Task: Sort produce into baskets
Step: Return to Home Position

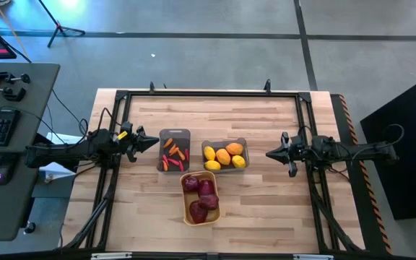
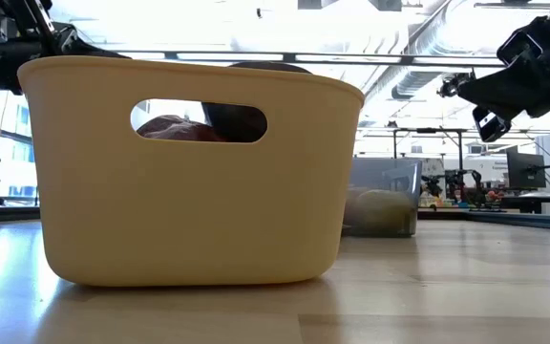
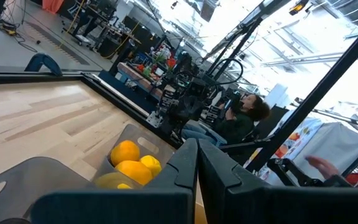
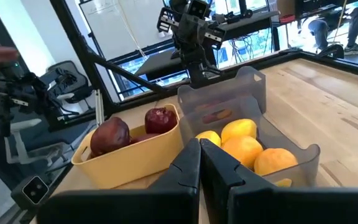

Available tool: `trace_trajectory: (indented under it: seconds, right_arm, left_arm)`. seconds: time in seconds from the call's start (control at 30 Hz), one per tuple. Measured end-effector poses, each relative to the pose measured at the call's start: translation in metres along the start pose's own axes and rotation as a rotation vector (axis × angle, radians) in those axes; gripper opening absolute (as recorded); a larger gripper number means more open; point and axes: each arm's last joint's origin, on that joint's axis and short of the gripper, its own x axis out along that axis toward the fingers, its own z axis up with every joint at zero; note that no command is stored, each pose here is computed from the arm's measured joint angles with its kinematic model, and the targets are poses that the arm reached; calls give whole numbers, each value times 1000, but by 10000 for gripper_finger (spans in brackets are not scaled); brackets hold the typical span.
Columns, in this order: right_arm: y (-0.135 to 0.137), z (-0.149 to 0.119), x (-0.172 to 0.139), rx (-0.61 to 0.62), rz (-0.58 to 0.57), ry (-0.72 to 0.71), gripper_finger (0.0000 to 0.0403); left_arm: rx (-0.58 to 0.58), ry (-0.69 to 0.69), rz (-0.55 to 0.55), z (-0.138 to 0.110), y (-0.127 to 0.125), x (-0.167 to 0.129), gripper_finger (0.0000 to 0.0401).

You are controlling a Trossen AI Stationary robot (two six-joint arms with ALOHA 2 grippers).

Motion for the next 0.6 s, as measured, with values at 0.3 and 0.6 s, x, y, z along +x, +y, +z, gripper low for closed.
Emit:
trace_trajectory:
  seconds: [0.3, 0.6]
  right_arm:
    - [4, 9, -5, -7, 50, -99, 0]
    - [1, 5, -4, -7, 19, -74, 0]
  left_arm:
    - [0, 0, -1, 0, 0, 0, 0]
    - [-2, -53, -34, 5, -3, -7, 0]
